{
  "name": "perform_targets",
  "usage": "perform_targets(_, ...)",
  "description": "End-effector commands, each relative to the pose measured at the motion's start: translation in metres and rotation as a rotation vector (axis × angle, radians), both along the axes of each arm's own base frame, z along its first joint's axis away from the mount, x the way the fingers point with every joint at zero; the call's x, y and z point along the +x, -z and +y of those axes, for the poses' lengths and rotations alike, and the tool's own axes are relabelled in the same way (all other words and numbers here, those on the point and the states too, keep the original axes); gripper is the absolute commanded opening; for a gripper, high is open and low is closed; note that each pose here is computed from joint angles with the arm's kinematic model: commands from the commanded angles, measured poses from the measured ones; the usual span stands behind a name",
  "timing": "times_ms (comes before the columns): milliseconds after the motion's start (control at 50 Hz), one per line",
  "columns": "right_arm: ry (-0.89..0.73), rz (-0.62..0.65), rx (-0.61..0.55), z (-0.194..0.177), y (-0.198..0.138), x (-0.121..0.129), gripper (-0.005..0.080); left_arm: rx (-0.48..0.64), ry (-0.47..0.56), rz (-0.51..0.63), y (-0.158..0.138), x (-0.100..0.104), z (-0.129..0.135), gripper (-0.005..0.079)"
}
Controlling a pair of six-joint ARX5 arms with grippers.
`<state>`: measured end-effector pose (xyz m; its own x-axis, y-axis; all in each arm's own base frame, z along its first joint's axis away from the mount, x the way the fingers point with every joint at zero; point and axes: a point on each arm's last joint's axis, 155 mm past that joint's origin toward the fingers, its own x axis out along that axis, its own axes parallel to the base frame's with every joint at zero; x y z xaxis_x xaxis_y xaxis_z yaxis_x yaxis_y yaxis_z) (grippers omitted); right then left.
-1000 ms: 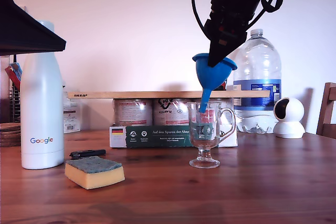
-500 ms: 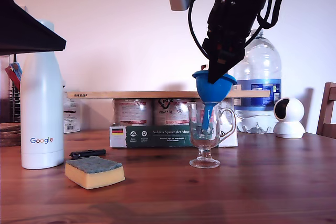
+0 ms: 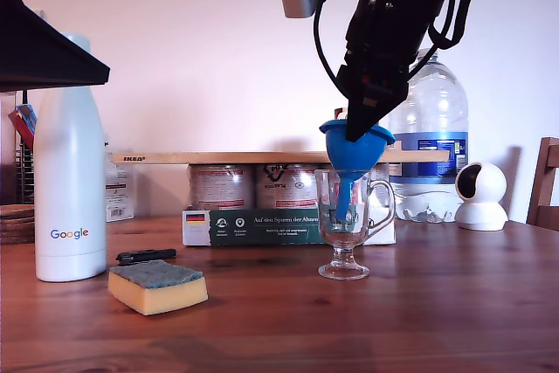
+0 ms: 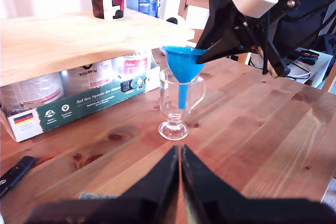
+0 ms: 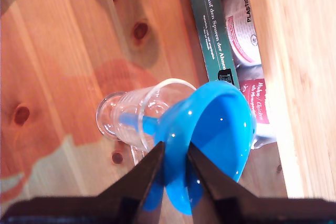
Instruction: Pick up the blue funnel and place it on the glass cup
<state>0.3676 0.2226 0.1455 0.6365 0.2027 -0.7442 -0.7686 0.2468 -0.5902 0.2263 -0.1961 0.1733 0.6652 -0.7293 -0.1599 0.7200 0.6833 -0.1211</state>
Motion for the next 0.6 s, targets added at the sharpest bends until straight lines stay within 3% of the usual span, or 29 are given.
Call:
perform_targets(0,-0.001,0.007,0.002,0.0026,0.0054,-0.0024,0.0061,0.009,0.008,0.008,0.0072,-0.0019,-0.0008,-0.0024)
perform_targets(240,-0.003,-0.014,0.018,0.006,0.0011,0.0013,0.0252,0.009,0.008,0.007,0.0072,-0.0019,-0.0008,-0.0024)
perform_targets(580,-0.011,-0.006,0.015,0.0102,-0.0007,-0.0036,0.0264,0.009,0.008,0.007,0.0072,-0.0019,-0.0008,-0.0024)
